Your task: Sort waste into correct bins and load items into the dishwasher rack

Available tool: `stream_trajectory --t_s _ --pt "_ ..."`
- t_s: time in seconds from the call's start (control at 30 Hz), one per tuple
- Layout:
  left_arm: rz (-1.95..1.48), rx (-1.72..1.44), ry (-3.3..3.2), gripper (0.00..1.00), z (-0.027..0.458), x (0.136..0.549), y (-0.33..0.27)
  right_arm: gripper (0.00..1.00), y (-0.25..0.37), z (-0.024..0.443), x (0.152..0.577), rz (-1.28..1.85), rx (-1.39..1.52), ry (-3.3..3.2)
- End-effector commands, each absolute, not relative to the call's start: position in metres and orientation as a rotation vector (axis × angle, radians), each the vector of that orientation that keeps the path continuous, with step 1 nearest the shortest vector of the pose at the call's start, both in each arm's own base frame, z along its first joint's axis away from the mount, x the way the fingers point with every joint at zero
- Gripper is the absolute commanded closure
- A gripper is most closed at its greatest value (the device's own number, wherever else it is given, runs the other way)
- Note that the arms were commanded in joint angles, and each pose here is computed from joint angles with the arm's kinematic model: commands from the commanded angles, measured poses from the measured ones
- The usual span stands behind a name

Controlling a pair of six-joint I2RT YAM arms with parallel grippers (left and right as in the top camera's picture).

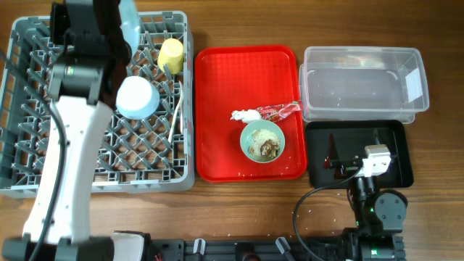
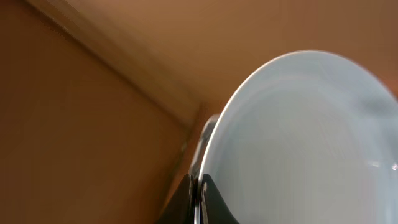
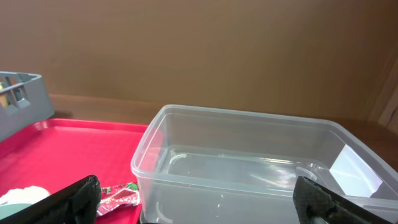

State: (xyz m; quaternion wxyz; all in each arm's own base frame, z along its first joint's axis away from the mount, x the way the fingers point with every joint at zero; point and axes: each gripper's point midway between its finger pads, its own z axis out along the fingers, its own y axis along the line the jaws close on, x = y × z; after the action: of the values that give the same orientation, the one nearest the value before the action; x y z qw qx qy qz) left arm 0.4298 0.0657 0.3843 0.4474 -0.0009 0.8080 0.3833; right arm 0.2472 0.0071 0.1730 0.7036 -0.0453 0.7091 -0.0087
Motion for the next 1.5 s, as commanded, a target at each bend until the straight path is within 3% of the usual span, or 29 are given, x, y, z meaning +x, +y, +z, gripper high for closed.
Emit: stream_trajectory --t_s 0.0,0.23,0.4,0.6,1.0,1.23,1.3,1.33,1.37,1.47 --pt "1.168 0.12 2.104 0.96 0.356 0.438 0.092 0.0 0.006 0.173 0.247 -0.023 -0.096 1.574" --pt "1.391 0.357 2.184 0.96 0.282 0.496 0.096 0.0 0.006 0.173 0.247 -0.023 -0.097 1.574" --pt "1.536 0.422 2.091 0.96 0.289 0.522 0.103 0.0 0.006 0.173 0.247 -0.023 -0.097 1.574" --pt "1.522 0.422 2.076 0.96 0.283 0.53 0.101 0.0 0.006 0.173 0.247 -0.023 -0.097 1.578" --pt "1.42 0.443 2.219 0.96 0.207 0.54 0.094 0.0 0.006 0.173 0.247 -0.023 -0.097 1.578" --pt "1.388 0.428 2.191 0.96 0.206 0.542 0.067 0.0 0.006 0.173 0.247 -0.023 -0.097 1.578" --pt "1.343 0.402 2.171 0.86 0.206 0.544 0.049 0.0 0.006 0.173 0.247 -0.023 -0.096 1.578" --pt "1.333 0.423 2.162 0.54 0.206 0.545 0.039 0.0 0.006 0.173 0.247 -0.022 -0.097 1.578" --pt "1.326 0.435 2.154 0.39 0.207 0.546 0.032 0.0 0.006 0.173 0.247 -0.023 -0.097 1.578" --pt "1.336 0.429 2.114 0.34 0.219 0.542 0.012 0.0 0.006 0.173 0.247 -0.023 -0.097 1.578"
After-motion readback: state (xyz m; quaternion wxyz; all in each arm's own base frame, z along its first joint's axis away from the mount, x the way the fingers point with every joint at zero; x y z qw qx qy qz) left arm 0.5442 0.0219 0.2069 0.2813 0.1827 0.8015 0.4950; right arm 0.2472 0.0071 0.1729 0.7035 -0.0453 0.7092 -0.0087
